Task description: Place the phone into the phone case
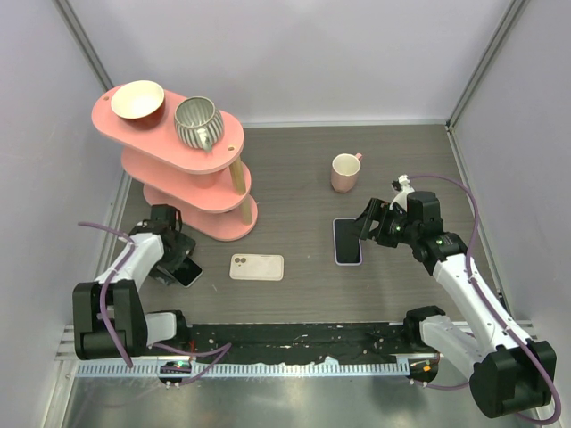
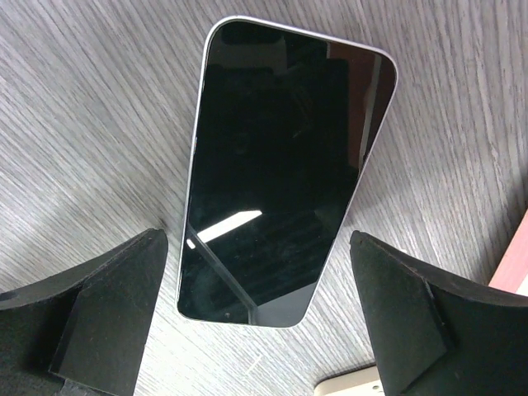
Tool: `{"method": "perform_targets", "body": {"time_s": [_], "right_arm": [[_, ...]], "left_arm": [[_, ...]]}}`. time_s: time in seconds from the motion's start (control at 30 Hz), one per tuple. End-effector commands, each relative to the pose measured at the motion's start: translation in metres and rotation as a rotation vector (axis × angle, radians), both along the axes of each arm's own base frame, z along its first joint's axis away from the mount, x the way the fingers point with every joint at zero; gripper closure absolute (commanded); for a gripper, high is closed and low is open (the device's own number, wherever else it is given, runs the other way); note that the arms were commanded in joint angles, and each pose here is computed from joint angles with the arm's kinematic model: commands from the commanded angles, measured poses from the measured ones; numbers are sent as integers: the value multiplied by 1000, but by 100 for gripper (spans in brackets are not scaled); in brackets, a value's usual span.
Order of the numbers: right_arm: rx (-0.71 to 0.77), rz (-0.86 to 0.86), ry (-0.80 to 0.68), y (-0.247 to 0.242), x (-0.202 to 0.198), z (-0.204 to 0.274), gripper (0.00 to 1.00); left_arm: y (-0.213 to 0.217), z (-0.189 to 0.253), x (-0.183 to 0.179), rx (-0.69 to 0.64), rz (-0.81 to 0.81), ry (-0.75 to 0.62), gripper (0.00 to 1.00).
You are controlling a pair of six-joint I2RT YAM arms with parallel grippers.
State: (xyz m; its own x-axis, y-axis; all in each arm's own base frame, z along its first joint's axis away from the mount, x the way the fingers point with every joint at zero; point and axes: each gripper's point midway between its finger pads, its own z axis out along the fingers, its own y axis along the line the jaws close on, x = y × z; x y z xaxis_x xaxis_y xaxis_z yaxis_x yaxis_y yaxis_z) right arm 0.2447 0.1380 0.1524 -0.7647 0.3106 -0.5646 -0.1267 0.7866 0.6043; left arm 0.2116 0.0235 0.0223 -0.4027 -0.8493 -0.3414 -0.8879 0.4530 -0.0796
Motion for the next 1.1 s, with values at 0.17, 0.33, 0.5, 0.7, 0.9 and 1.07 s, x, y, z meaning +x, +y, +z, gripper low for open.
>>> {"method": "perform_targets", "body": {"time_s": [0.17,0.33,0.5,0.7,0.9,1.07], "right_arm": [[50,40,-68,9,5,23,17],[49,41,-75,9,6,25,17],[49,39,-73,9,5,25,17],[54,34,-87,9,5,31,17],[70,27,-70,9,3,24,18],[72,30,-68,11,4,23,17]], "left_arm": [[1,-6,12,-3,19,-35,5],[-1,-15,8,-20,19,-2,6],[-3,-19,4,-29,35,3,8],[-7,-23,-7,-49,62,35,8],[-11,-11,-24,-74,154,22,12],[-26,-1,-23,-155,176,-83,5]]}}
